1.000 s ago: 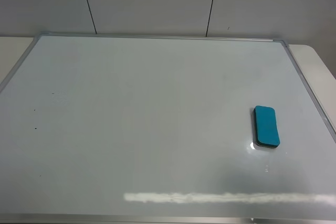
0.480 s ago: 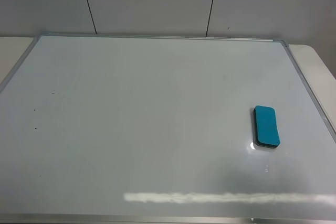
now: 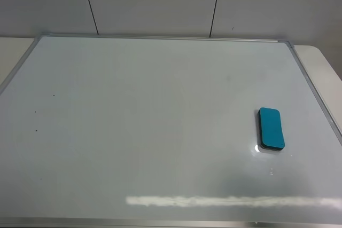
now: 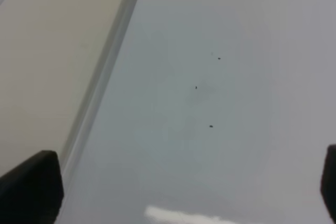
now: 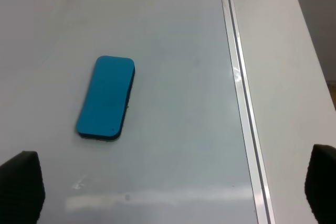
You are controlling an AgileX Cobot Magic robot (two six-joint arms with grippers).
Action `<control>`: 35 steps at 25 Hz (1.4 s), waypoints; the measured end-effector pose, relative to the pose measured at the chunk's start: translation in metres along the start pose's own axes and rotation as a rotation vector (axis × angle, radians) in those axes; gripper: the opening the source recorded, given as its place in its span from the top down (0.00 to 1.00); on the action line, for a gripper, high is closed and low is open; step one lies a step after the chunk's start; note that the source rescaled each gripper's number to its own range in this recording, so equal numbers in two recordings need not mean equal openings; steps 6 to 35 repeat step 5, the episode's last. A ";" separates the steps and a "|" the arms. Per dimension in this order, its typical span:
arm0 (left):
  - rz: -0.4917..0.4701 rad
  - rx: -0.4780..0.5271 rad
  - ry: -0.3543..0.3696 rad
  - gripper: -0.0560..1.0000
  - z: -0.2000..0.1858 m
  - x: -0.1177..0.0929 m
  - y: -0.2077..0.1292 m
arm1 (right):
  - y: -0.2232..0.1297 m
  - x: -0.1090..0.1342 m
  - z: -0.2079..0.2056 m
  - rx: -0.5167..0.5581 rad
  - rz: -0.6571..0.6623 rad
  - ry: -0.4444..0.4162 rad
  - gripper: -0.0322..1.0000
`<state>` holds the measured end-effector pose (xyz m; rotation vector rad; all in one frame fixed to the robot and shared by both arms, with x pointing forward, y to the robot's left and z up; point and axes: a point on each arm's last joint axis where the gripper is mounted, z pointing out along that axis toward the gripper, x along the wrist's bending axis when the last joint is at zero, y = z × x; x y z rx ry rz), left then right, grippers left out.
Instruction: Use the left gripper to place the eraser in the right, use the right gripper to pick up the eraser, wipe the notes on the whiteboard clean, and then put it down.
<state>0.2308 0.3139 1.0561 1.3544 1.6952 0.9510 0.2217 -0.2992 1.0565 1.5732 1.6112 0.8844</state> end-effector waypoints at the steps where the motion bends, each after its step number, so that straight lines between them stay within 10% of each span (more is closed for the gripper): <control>1: 0.000 0.000 0.000 0.00 0.000 0.000 0.000 | 0.000 0.000 0.000 0.000 0.000 0.000 0.00; 35: 0.000 0.000 0.000 0.00 0.000 0.000 0.000 | 0.000 0.000 0.000 0.000 0.000 0.000 0.00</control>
